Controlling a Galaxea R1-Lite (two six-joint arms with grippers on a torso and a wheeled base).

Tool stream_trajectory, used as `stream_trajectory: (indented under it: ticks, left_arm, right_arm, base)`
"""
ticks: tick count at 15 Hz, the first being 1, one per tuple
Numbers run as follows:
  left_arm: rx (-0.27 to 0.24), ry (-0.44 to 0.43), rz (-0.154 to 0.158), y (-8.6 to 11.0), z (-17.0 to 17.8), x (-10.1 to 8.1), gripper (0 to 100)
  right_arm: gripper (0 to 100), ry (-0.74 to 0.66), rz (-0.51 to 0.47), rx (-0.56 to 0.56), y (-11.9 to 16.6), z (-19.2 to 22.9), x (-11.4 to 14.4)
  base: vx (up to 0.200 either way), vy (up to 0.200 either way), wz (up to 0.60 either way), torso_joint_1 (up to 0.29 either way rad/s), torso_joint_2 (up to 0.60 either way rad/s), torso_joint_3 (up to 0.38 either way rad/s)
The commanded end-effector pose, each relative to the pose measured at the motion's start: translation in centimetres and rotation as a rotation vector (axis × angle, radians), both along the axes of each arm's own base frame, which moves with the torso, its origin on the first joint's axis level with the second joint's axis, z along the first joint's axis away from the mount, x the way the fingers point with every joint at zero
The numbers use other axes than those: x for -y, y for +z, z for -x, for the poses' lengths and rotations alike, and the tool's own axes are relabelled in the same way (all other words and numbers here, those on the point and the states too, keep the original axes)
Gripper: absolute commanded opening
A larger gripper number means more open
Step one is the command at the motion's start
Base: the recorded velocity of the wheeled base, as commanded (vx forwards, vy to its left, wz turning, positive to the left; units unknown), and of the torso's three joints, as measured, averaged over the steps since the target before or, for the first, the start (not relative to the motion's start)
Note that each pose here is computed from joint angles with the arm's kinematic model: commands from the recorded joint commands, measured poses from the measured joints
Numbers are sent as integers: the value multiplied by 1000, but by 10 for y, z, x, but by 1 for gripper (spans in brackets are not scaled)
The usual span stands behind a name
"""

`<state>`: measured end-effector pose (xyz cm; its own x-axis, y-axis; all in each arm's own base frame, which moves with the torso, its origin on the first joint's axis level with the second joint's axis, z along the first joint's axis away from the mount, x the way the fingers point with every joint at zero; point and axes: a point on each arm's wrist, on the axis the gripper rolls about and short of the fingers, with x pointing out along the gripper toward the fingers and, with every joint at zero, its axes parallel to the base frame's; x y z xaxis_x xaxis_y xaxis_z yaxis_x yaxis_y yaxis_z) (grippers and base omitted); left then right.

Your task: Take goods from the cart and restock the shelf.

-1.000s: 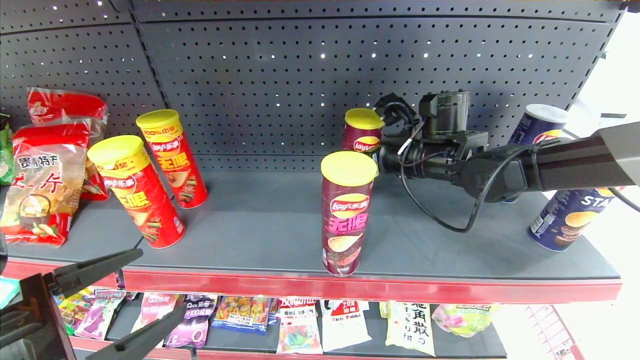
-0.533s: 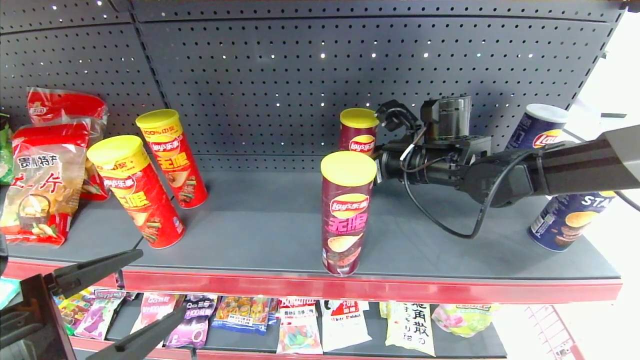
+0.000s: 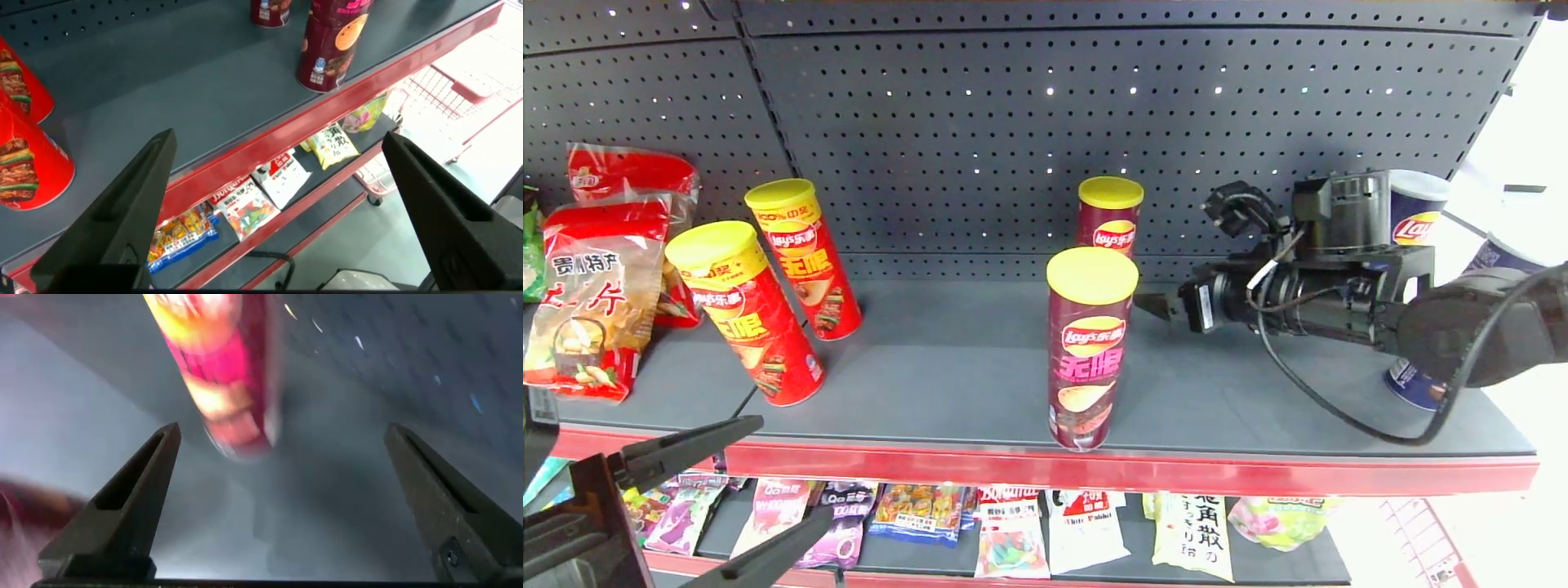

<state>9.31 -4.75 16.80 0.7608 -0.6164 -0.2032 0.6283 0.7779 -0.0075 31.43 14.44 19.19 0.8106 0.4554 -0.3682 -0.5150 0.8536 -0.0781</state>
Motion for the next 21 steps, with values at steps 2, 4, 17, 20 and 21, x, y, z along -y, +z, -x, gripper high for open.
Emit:
stream_trajectory:
  ticks: [2,4,17,20,21]
  left_arm:
    - [-44,3,-22,-8,-3,1,100]
    - [-85,38,-50,-9,-15,6,100]
    - [-351,-12,-223,-48,-128,83,100]
    - [-337,-6,-225,-48,-148,97,100]
    - [-334,-3,-227,-48,-149,98,100]
  right_arm:
    - [100,-93,-4,-1,9,62,33]
    - [100,-107,-17,3,7,110,53]
    - [100,-570,-48,264,-100,336,154]
    - [100,-594,-33,245,-104,335,154]
    - [100,-594,-33,245,-104,335,154]
  base:
    - [0,0,0,0,0,0]
    - [0,0,0,0,0,0]
    - [0,0,0,0,0,0]
    - [0,0,0,0,0,0]
    - [0,0,0,0,0,0]
